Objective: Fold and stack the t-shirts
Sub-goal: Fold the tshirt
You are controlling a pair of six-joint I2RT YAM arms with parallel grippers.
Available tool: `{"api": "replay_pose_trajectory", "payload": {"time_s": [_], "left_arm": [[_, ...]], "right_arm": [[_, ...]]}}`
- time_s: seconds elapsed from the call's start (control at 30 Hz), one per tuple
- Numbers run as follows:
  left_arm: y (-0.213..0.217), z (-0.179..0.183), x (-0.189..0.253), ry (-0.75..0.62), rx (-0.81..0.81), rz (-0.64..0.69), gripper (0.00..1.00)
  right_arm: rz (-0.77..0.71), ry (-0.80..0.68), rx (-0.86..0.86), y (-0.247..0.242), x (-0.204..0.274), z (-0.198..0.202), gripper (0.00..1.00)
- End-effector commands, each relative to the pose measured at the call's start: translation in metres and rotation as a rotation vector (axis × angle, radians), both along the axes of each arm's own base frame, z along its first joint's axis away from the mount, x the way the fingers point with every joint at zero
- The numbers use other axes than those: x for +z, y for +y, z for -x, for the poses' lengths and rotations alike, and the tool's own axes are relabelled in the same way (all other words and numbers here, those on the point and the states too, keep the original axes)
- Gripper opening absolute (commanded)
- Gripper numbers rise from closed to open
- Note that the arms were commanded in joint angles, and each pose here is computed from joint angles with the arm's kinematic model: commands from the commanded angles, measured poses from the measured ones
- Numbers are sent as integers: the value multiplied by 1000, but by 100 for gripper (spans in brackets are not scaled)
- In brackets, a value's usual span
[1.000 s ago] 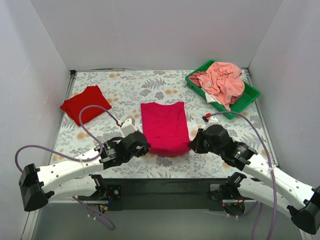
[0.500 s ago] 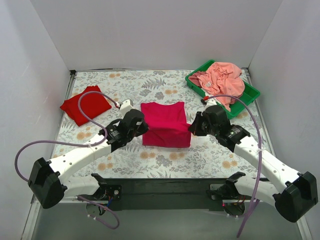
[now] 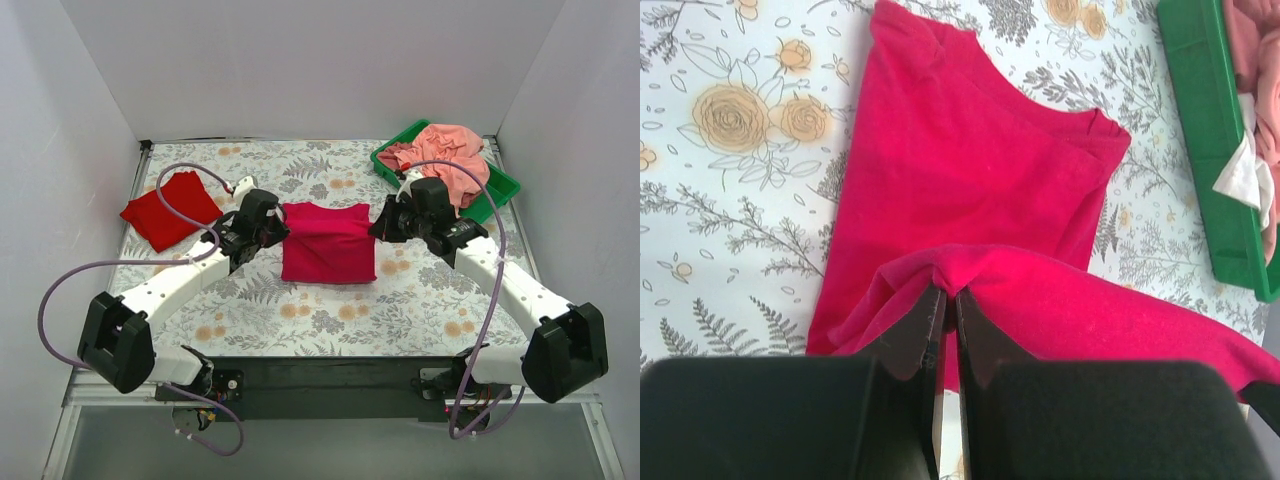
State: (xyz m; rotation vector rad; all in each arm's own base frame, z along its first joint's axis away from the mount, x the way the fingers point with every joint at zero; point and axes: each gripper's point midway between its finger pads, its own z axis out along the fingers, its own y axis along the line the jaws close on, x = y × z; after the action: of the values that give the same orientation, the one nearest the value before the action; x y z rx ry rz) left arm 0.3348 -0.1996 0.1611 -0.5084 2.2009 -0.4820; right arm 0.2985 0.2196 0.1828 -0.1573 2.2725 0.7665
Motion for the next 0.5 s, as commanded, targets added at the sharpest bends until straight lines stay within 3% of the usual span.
{"api": "replay_pose_trajectory", "payload": {"time_s": [0.0, 0.47], "left_arm": [[8, -22, 22, -57, 21, 8, 0], [25, -59, 3, -17, 48, 11, 0]], "right_arm": [[-26, -75, 37, 7, 23, -23, 1], [-43, -16, 61, 13, 7, -69, 1]]}}
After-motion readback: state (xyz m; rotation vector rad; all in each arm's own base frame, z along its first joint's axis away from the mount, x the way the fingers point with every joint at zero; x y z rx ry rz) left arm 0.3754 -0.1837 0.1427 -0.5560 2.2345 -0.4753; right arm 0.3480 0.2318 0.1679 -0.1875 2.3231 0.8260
